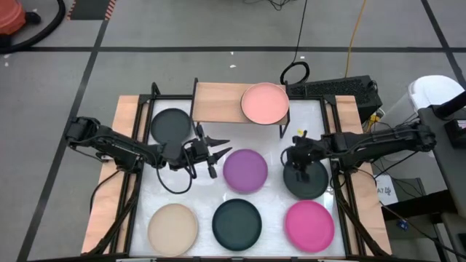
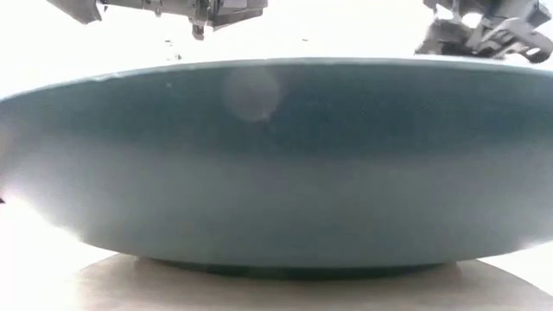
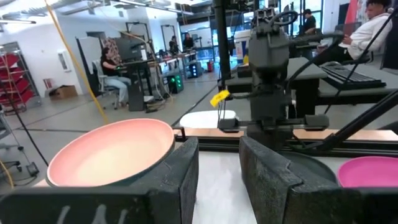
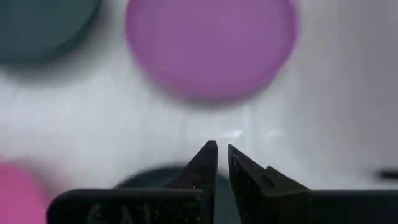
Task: Place and stack plates onto a shelf
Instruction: Stack the bottom black plate on top of the light orange plate on the shelf
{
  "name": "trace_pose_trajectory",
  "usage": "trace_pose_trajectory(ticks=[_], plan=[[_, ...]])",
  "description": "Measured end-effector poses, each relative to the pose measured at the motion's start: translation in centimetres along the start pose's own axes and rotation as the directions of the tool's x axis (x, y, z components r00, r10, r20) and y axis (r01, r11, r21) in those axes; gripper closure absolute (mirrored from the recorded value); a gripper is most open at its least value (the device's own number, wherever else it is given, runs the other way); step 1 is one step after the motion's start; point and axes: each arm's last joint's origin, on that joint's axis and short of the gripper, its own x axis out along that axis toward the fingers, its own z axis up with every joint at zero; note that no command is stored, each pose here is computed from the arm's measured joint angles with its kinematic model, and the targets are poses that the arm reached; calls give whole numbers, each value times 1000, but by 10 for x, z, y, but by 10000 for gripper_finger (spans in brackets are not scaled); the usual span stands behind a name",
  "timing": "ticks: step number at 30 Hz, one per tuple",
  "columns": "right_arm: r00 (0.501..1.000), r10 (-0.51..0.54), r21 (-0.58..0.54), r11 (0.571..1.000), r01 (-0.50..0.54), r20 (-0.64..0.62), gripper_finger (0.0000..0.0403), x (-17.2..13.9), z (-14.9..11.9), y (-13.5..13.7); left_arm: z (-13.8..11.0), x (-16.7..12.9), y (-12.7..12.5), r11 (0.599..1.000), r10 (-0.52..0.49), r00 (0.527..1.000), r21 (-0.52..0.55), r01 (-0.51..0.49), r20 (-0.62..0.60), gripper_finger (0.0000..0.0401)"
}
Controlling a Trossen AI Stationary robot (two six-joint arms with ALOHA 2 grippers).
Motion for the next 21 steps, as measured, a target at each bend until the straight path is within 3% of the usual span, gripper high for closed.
trace_pose_trajectory(ticks=[6,11,21], plan=[[990,38,62,998,-30,-135,380,0,-12,0,0,0,0,1000,1,1000,-8,-1,0,279],[984,34,80,997,-20,-176,370,7,-13,-3,0,1,2,1000,6,1000,-24,-6,-1,279],[963,-26,36,999,37,-268,259,43,-9,-21,-1,1,2,999,6,1000,-38,-6,-2,279]])
